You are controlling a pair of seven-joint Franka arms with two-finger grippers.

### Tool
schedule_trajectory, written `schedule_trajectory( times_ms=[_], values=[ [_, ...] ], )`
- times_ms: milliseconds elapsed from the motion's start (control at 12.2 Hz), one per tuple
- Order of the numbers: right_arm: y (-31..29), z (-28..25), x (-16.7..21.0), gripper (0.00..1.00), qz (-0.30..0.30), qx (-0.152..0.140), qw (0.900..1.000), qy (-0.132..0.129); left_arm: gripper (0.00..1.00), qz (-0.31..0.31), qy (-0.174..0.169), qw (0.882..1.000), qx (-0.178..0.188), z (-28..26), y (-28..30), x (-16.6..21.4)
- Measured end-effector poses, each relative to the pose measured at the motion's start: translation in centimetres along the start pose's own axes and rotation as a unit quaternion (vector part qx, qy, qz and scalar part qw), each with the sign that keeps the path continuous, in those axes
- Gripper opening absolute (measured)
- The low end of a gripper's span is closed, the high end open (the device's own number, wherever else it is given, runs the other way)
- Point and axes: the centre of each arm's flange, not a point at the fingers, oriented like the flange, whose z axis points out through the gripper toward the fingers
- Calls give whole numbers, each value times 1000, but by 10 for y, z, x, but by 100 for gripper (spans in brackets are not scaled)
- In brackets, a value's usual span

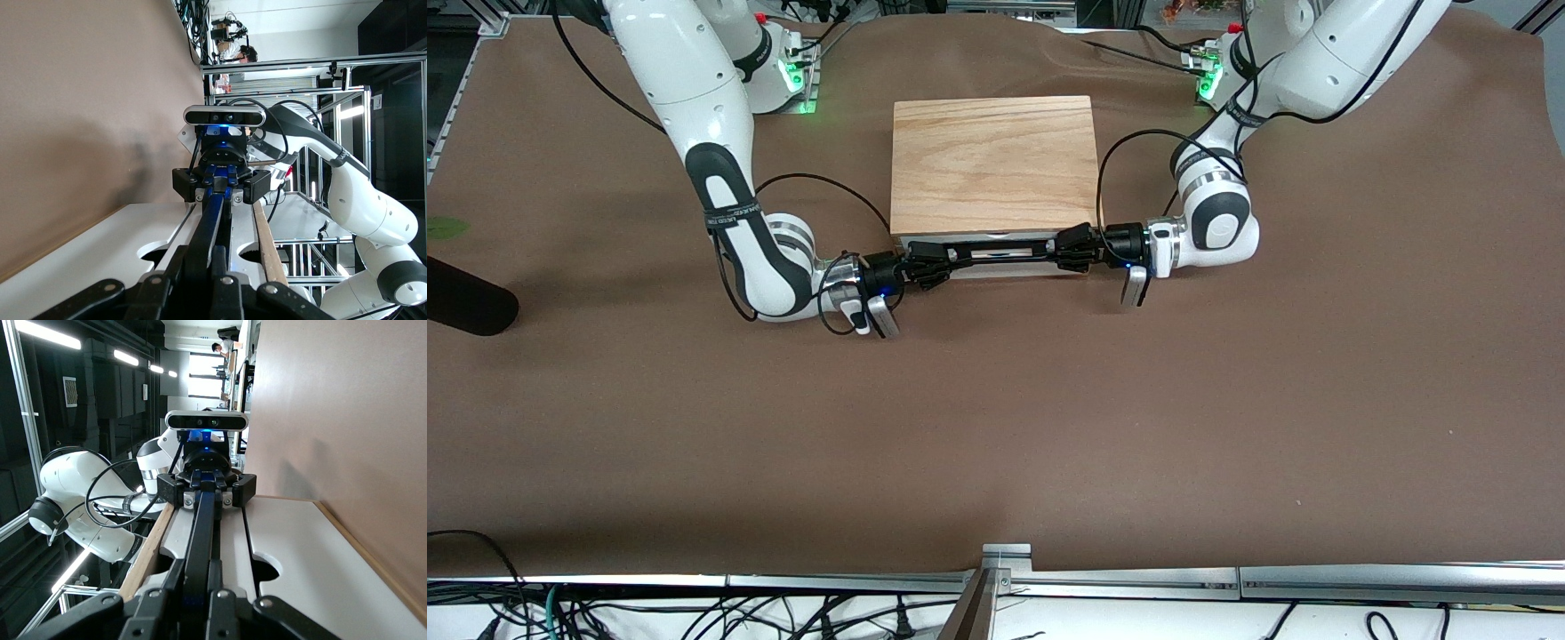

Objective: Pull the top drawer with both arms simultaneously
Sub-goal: 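Pull the drawer handle outward from the cabinet with both grippers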

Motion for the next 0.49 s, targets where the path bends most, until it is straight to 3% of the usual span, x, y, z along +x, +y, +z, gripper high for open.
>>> schedule_trajectory(
  times_ms=[493],
  values=[
    [-2,0,9,18,4,-8,1000,-5,18,-19,-2,1000,-5,-2,-2,6]
  ],
)
